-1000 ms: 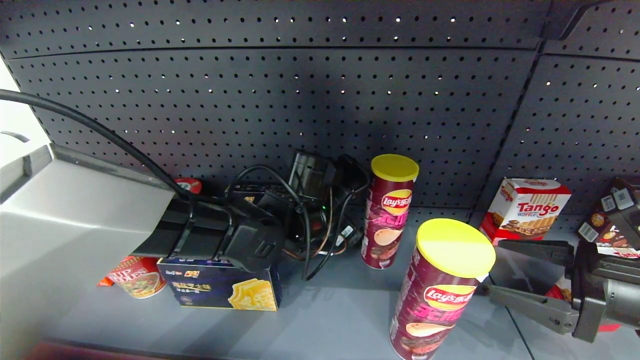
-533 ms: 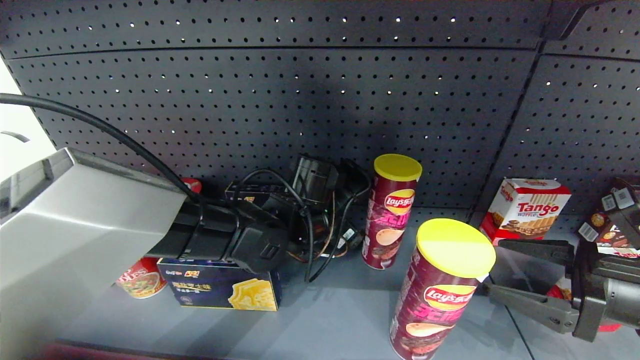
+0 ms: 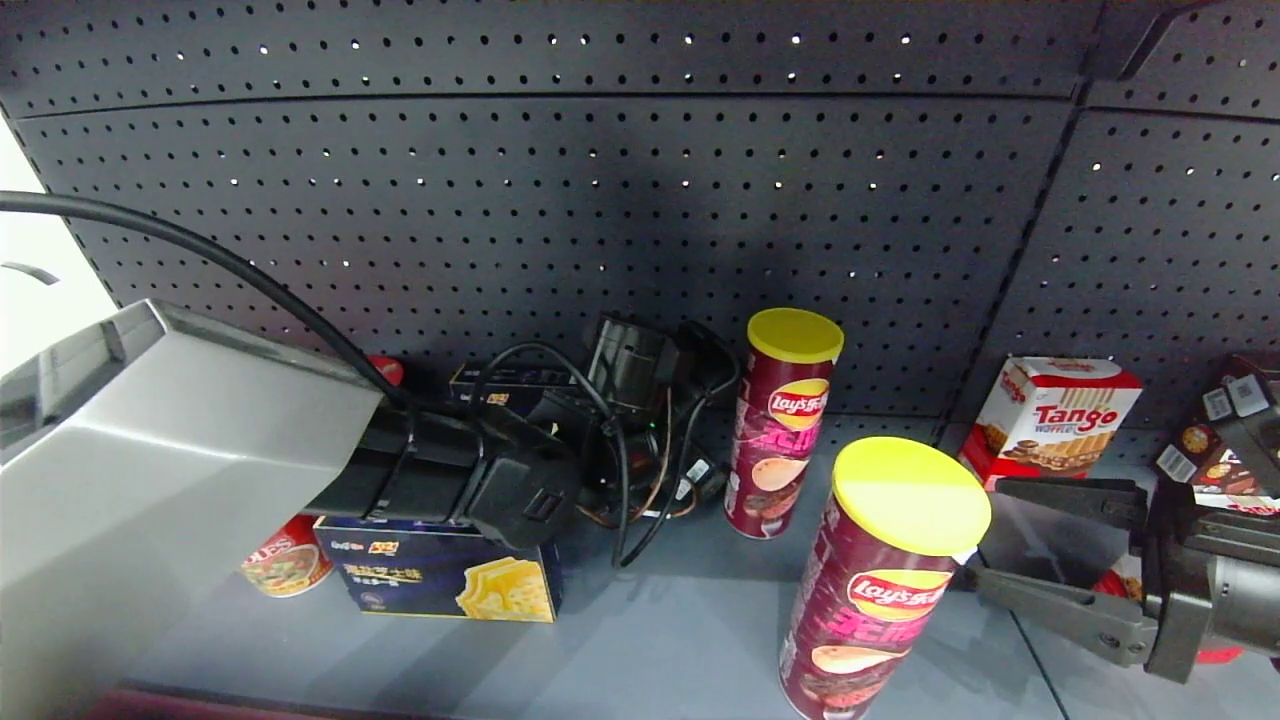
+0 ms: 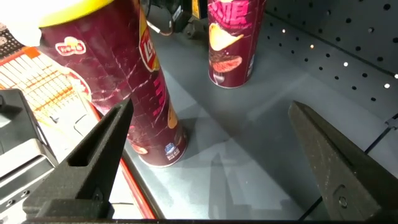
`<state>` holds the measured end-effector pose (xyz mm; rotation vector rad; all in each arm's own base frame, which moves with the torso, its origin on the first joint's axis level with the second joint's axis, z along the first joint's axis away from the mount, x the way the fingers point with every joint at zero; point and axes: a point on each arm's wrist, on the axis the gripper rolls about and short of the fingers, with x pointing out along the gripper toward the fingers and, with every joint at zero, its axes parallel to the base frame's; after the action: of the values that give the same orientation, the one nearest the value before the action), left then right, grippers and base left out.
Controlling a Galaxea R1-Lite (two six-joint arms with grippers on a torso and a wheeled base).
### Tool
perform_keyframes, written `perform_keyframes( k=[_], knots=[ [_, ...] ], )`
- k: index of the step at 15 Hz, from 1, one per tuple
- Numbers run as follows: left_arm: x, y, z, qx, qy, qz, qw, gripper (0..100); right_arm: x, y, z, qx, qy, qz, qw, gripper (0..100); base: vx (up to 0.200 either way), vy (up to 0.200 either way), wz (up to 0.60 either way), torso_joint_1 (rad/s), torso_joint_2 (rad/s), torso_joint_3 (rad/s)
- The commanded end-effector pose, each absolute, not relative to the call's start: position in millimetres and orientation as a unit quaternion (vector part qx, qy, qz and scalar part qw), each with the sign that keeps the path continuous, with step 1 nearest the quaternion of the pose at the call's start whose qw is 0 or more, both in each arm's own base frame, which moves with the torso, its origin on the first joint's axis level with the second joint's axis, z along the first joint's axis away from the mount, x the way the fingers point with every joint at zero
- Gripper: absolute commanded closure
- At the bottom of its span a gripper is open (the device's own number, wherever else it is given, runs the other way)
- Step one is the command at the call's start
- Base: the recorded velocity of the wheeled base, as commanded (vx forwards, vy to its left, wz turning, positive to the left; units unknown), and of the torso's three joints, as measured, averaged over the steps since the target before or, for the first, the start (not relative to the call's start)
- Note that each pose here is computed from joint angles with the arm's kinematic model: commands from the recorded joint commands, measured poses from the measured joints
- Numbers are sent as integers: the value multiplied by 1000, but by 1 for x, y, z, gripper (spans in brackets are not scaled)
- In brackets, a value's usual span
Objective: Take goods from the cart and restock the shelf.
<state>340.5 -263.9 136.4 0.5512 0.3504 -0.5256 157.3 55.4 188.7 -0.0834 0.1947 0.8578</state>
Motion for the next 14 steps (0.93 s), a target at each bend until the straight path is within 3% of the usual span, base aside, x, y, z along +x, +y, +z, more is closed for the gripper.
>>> perform_keyframes(
  k=[1, 4, 8, 11, 14],
  knots=[
    [334, -256, 159, 257, 150, -248, 922, 0, 159, 56, 189, -41, 95, 416, 904, 0, 0, 0, 0, 0, 0, 0],
    [325, -244, 190, 231, 123, -235, 936, 0, 160, 55, 190, -42, 93, 405, 908, 0, 0, 0, 0, 0, 0, 0],
    [308, -230, 218, 187, 108, -216, 952, 0, 156, 53, 198, -54, 84, 349, 932, 0, 0, 0, 0, 0, 0, 0],
    [288, -203, 243, 176, 88, -201, 960, 0, 152, 58, 210, -72, 95, 283, 952, 0, 0, 0, 0, 0, 0, 0],
    [275, -172, 256, 166, 79, -178, 967, 0, 147, 69, 211, -78, 91, 301, 946, 0, 0, 0, 0, 0, 0, 0]
  ],
)
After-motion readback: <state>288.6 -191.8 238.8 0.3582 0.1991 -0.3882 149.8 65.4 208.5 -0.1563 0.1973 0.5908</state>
